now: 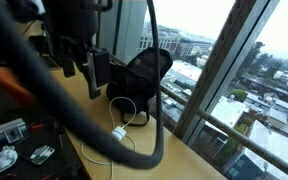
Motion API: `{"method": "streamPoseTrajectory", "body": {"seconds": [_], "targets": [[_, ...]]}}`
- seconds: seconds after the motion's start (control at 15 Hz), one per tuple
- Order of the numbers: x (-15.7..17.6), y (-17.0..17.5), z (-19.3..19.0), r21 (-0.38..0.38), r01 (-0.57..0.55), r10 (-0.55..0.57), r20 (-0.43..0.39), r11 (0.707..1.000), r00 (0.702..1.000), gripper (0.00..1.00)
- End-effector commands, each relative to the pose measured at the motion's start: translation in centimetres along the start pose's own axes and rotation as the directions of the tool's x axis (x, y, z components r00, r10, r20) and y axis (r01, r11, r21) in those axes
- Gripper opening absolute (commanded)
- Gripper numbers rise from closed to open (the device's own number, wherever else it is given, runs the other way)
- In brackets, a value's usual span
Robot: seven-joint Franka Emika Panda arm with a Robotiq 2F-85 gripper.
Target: Put the white charger in the black bag and then lay the bag on the table
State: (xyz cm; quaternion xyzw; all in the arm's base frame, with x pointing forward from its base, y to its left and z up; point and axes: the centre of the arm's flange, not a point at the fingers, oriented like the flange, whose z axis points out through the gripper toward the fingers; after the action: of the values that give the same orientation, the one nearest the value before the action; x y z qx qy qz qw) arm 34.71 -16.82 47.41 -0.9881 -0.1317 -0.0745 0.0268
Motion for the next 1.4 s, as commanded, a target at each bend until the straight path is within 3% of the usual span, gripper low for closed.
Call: {"method": "streamPoseTrajectory", "body": {"seconds": [0.0,0.47,0.87,1.33], "targets": [[2.0,-2.1,0.2,-0.001,0.041,-0.041,-0.001,0.999,0.999,1.0],[11.1,-7.9,3.7,-0.054,0.259,-0.26,-0.014,0.964,0.965,1.0],[15.9,-3.9,12.7,-0.063,0.33,-0.331,-0.008,0.942,0.944,1.0],[18.5,-3.8,21.6,0.01,0.365,-0.365,0.044,0.931,0.93,1.0]]}}
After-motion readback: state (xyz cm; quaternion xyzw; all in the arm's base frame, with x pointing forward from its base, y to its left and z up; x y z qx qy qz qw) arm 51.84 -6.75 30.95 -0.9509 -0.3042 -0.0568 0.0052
